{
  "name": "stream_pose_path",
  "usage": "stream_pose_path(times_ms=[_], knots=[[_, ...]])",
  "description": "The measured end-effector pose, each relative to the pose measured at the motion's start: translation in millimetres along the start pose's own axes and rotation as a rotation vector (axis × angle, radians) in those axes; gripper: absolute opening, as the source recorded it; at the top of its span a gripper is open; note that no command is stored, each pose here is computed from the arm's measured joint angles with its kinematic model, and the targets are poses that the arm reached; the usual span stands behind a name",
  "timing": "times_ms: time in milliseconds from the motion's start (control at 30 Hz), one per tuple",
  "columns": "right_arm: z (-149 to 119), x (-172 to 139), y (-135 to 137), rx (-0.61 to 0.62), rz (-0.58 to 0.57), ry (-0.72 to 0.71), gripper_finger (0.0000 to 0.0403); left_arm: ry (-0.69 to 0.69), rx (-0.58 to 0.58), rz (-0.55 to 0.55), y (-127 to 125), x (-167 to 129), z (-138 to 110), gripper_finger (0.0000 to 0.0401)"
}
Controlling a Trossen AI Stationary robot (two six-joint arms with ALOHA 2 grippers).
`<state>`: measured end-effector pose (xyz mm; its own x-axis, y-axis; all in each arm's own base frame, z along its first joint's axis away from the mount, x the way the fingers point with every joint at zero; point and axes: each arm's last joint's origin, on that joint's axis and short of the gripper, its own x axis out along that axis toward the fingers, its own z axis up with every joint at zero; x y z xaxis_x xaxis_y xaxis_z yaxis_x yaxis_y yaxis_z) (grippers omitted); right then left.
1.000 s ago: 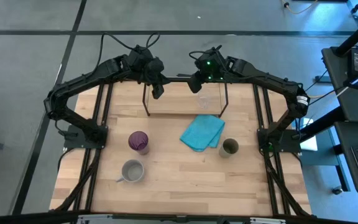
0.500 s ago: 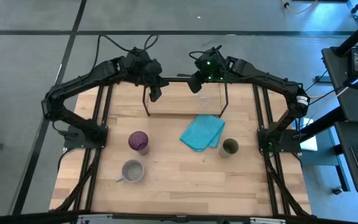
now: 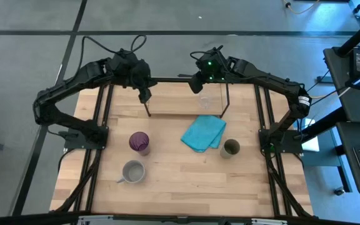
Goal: Stack small to large cups/mugs on shelf
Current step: Put the gray mug on the shelf
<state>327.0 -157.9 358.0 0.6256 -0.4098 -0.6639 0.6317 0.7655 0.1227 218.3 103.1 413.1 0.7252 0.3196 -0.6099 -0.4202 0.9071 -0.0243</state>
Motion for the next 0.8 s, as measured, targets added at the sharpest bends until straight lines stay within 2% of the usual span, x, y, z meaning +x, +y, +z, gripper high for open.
stream_pose_path(times_ms=[100,233,433,633,800], knots=[[0,0,0,-0.002,0.000,0.000,0.0017,0.061,-0.001,0.039,1,-9,-9,0.0011],[0,0,0,-0.001,0.000,0.000,0.0017,0.112,-0.027,0.033,-1,-14,-27,0.0011],[0,0,0,-0.001,0.000,0.000,0.0017,0.083,-0.119,-0.010,-10,-33,-63,0.0011],[0,0,0,-0.002,0.000,0.000,0.0017,0.056,-0.234,-0.088,-20,-61,-100,0.0011],[0,0,0,-0.002,0.000,0.000,0.0017,0.106,-0.342,-0.187,-25,-80,-126,0.0011]])
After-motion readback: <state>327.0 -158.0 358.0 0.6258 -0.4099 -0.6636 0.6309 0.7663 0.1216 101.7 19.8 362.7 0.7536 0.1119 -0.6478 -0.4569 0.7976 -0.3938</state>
